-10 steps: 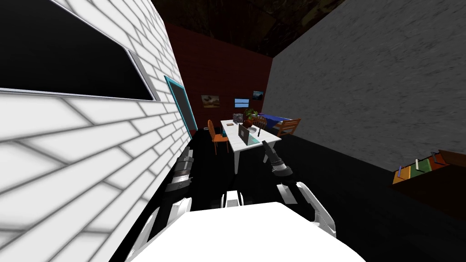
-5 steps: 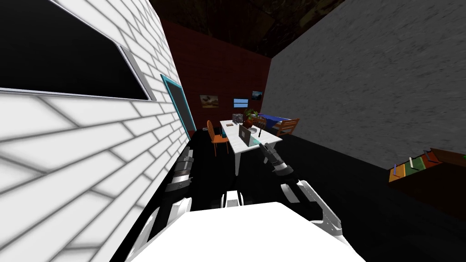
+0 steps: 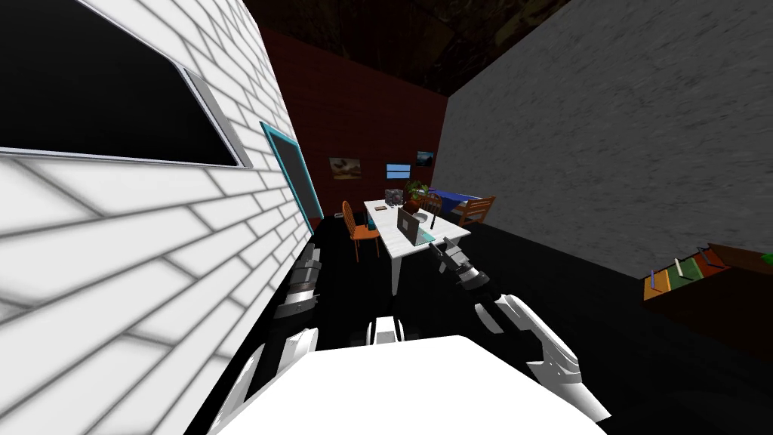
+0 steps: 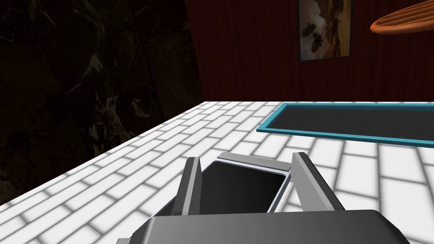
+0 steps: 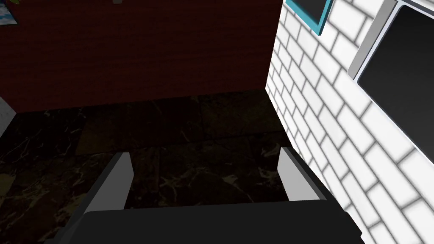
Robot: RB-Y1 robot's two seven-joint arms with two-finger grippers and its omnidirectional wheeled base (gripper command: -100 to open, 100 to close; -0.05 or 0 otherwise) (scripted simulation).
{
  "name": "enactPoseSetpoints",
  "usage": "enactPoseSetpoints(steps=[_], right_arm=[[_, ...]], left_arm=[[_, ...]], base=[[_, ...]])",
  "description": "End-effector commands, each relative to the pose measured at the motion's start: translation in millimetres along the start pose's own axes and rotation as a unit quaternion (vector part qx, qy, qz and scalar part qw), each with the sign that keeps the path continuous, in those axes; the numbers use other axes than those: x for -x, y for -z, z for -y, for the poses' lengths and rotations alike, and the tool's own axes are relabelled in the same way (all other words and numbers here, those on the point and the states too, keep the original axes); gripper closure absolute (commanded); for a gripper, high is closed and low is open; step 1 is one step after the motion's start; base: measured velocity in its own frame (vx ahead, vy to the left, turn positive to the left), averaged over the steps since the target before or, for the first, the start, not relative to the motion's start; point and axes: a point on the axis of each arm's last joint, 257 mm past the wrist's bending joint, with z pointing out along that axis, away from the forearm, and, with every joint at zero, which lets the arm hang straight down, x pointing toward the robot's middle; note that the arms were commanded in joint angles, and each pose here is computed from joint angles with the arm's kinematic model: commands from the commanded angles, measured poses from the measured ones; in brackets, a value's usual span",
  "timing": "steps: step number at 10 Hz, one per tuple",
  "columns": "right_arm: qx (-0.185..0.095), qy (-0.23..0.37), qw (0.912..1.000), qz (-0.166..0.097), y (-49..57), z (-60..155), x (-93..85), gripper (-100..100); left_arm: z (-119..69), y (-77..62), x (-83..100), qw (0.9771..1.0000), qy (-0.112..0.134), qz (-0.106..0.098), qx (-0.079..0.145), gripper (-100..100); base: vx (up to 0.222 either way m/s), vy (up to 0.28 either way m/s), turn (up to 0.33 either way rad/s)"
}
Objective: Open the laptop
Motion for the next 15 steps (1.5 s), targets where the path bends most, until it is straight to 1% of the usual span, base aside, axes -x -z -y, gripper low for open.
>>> enactPoseSetpoints(steps=[1,4,7,10,15], right_arm=[[0.002,0.084,0.9960,-0.031,0.8,16,-13.4,-100],[0.001,0.169,0.9836,-0.062,1.9,36,-27.2,-100],[0.001,0.251,0.9637,-0.091,3.4,59,-39.8,-100],[0.003,0.331,0.9361,-0.120,5.4,83,-49.4,-100],[0.010,0.442,0.8825,-0.160,9.0,122,-57.0,-100]], left_arm=[[0.0,0.0,0.0,1.0000,0.000,0.000,0.000,0],[0.0,0.0,0.0,1.0000,0.000,0.000,0.000,0],[0.0,0.0,0.0,1.0000,0.000,0.000,0.000,0],[0.0,0.0,0.0,1.0000,0.000,0.000,0.000,0],[0.0,0.0,0.0,1.0000,0.000,0.000,0.000,0]], base=[[0.094,0.053,0.002],[0.087,0.046,0.027],[0.101,0.053,0.040],[0.102,0.047,0.046],[0.093,0.033,0.039]])
